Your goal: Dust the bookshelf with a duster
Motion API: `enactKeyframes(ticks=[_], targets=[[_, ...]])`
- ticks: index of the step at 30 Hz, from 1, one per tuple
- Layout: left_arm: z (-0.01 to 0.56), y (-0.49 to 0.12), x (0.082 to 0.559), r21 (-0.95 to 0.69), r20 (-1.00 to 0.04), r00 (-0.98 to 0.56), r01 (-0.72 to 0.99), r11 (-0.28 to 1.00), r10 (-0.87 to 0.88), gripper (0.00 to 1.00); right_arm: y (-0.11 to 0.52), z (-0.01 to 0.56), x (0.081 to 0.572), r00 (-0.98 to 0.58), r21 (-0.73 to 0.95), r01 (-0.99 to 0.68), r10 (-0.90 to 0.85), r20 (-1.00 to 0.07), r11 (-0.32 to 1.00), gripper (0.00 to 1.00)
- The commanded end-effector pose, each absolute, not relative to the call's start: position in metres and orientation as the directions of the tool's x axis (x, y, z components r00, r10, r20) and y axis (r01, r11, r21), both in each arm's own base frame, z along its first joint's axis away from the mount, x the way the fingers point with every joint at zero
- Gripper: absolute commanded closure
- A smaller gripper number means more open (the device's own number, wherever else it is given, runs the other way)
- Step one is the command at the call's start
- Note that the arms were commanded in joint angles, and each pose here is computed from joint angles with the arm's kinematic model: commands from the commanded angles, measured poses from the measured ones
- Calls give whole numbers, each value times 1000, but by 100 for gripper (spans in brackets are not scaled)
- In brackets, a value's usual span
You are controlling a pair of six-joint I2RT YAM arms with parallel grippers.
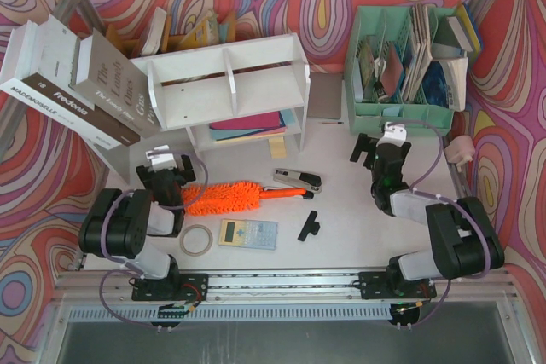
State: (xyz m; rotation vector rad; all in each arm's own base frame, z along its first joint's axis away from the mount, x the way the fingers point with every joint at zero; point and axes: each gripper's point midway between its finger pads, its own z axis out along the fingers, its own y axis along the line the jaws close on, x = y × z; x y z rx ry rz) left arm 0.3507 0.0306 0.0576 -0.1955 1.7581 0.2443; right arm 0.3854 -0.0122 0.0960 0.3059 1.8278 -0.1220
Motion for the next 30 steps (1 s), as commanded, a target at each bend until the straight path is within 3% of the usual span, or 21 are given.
enactKeyframes(ticks=[1,7,12,17,22,30], targets=[[66,31,359,0,-982,-181,-260,966,-48,2,-22,112,395,-156,72,265,116,-981,962,1],[63,42,363,-39,-973,-205,-300,953,-105,2,-37,112,400,-147,58,243,96,-984,968,1],[61,48,362,-57,-970,-205,-331,942,-131,2,-40,80,402,-234,50,234,106,-966,971,1],[62,49,363,-62,-971,-199,-335,940,-135,2,-28,67,405,-245,33,147,69,-967,989,1],[62,49,363,-63,-971,-199,-336,940,-136,2,-12,68,397,-160,19,41,25,-987,999,1],[61,50,364,-60,-968,-211,-339,939,-138,1,-10,63,399,-191,5,41,12,-982,999,1]])
